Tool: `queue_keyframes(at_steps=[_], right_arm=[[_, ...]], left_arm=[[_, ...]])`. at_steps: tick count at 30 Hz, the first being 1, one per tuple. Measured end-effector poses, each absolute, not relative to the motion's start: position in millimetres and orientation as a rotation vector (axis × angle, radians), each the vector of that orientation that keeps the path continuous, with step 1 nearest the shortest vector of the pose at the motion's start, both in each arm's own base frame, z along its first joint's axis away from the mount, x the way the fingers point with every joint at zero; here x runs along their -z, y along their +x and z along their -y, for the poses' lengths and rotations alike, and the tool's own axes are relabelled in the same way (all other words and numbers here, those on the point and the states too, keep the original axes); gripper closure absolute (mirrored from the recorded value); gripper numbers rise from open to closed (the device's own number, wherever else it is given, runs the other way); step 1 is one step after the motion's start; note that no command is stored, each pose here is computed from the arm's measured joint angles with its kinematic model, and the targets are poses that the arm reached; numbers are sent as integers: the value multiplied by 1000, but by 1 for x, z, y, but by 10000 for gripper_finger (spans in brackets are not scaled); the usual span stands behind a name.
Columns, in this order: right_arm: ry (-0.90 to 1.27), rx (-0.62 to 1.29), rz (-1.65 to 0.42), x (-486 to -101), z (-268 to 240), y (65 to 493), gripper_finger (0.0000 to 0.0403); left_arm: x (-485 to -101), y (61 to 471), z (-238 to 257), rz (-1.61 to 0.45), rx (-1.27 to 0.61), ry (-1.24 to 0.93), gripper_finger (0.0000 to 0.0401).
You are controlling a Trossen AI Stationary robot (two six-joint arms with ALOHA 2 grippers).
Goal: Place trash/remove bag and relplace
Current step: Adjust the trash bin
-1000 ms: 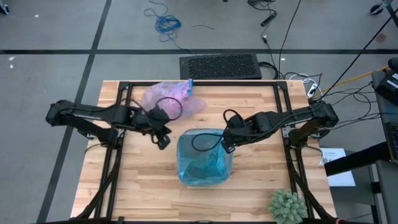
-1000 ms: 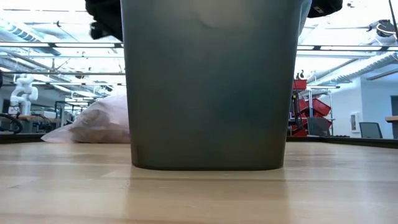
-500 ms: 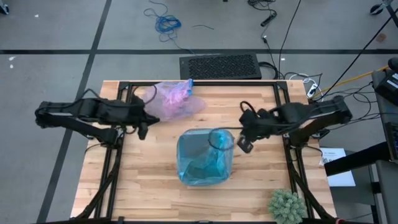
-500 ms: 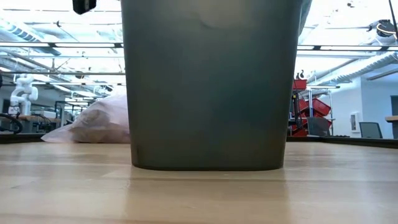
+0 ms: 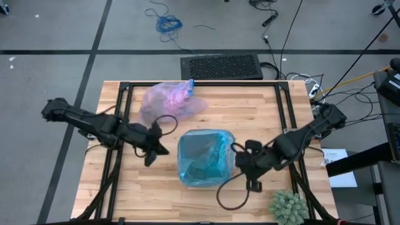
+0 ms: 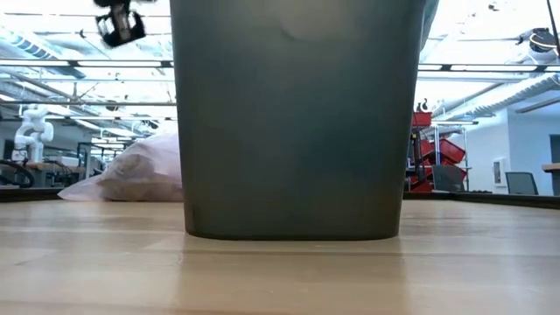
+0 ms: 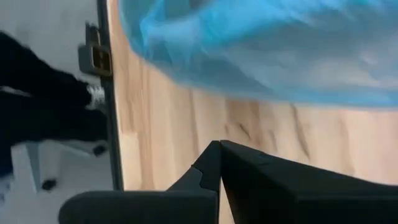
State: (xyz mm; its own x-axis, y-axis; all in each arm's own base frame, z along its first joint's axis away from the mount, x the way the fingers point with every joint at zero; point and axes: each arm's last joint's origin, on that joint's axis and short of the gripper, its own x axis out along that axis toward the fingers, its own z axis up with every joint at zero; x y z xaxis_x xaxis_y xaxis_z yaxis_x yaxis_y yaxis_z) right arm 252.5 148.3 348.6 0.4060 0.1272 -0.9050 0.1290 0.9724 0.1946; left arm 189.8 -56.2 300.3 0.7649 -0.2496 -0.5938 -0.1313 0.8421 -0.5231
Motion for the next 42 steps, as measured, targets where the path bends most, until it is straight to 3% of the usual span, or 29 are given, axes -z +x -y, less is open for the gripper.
queue_keyframes(at_steps=[11, 20, 42], right_arm=[[315, 96, -1091, -298, -161, 291, 403], [307, 116, -1084, -295, -143, 303, 403], [185, 154, -1154, -294, -82, 316, 403]], left_arm=[[-273, 229, 66, -658, 8, -539, 401], [-259, 248, 65, -668, -6, -512, 401], [-265, 246, 0, -635, -163, -470, 401]])
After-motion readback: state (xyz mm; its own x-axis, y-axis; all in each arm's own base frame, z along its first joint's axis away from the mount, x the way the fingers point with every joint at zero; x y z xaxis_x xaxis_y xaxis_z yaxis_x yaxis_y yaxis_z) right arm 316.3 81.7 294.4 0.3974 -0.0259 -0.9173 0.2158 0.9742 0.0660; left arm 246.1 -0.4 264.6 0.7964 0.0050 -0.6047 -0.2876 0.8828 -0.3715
